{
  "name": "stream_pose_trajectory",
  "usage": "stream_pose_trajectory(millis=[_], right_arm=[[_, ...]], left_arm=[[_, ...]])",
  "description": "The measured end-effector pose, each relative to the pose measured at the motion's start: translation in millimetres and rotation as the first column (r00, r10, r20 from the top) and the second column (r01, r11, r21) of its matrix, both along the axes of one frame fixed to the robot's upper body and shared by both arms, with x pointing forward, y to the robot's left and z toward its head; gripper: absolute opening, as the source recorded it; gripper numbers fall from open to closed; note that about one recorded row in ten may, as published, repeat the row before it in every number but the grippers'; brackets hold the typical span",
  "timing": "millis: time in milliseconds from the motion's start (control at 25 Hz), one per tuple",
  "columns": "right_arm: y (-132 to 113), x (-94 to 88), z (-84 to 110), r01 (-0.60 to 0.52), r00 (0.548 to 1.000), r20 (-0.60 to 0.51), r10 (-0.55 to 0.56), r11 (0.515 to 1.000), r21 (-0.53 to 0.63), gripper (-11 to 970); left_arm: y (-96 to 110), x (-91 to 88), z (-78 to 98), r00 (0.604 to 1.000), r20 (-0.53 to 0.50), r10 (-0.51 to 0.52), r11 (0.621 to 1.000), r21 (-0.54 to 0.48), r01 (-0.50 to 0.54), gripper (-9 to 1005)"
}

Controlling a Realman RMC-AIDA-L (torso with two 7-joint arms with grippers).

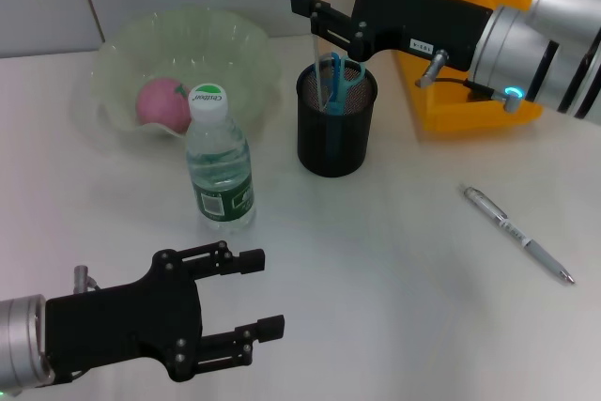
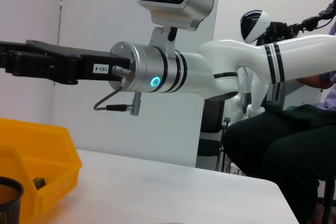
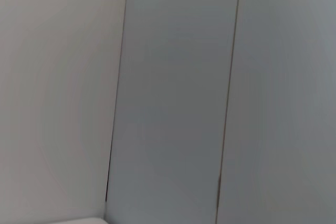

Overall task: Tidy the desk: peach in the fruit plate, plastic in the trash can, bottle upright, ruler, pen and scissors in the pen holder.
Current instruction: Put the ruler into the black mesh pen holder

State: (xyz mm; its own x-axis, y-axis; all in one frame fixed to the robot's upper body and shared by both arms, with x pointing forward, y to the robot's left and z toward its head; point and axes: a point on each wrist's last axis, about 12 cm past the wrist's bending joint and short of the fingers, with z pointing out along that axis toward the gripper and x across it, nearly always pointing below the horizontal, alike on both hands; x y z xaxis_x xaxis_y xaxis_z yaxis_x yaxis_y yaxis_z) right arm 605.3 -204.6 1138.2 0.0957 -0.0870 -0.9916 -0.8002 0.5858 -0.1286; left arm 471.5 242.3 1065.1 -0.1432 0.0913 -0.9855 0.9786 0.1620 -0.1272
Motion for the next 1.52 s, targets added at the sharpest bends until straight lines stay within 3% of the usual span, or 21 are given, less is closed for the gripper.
stream_pose_trajectory(millis=[1520], right_arm=[[-3.8, -4.4, -43.3, 0.049, 0.998, -0.048, -0.051, 0.997, -0.056, 543]], left_arm=[[-0.1, -1.3, -1.3, 1.0, -0.008, 0.0, 1.0, 0.002, 0.0, 695]])
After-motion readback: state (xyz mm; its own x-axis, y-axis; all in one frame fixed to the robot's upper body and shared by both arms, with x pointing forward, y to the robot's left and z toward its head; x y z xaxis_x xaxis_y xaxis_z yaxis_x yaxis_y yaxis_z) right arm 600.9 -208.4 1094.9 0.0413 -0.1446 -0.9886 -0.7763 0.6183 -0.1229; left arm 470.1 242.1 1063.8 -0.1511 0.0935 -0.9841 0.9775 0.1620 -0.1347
